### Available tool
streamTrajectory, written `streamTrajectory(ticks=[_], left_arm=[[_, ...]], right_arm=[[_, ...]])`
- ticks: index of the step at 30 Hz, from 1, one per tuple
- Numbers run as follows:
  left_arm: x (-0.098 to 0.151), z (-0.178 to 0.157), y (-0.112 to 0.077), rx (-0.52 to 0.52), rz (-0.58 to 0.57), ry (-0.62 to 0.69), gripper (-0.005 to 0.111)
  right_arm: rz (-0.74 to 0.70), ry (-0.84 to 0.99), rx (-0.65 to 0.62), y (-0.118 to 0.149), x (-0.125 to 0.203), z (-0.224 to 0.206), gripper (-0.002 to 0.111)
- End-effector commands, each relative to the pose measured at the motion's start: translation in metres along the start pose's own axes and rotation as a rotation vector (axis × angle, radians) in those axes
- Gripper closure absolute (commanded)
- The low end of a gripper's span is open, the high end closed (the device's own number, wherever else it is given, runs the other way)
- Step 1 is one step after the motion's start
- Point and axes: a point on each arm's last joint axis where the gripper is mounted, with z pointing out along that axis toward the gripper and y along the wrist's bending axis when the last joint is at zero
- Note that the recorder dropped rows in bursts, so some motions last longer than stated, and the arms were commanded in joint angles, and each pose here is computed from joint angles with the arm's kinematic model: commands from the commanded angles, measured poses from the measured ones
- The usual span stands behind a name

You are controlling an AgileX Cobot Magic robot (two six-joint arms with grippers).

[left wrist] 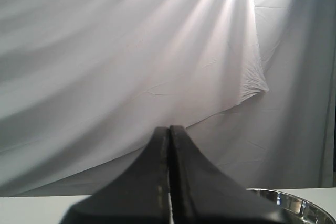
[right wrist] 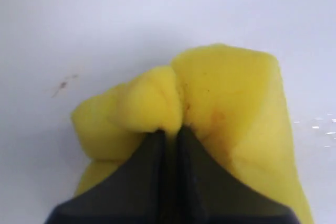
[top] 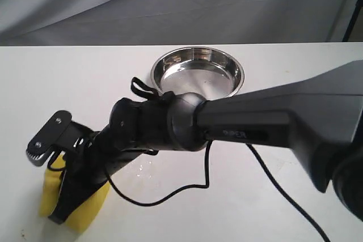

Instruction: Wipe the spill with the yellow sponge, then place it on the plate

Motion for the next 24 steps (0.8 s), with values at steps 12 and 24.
streamTrajectory(ticks=[12,24], left_arm=[[-0.001,0.000,0.000,0.006,-0.005,-0.011,0.107],[-0.001,0.000,0.000,0.006,-0.006,-0.011,0.107]], right_arm=[[0.265,0.389,-0.351,-0.081,0.081,-0.052,0.108],[0.073,0.318,-0.311,-0.005,0.042,-0.012,0.108]])
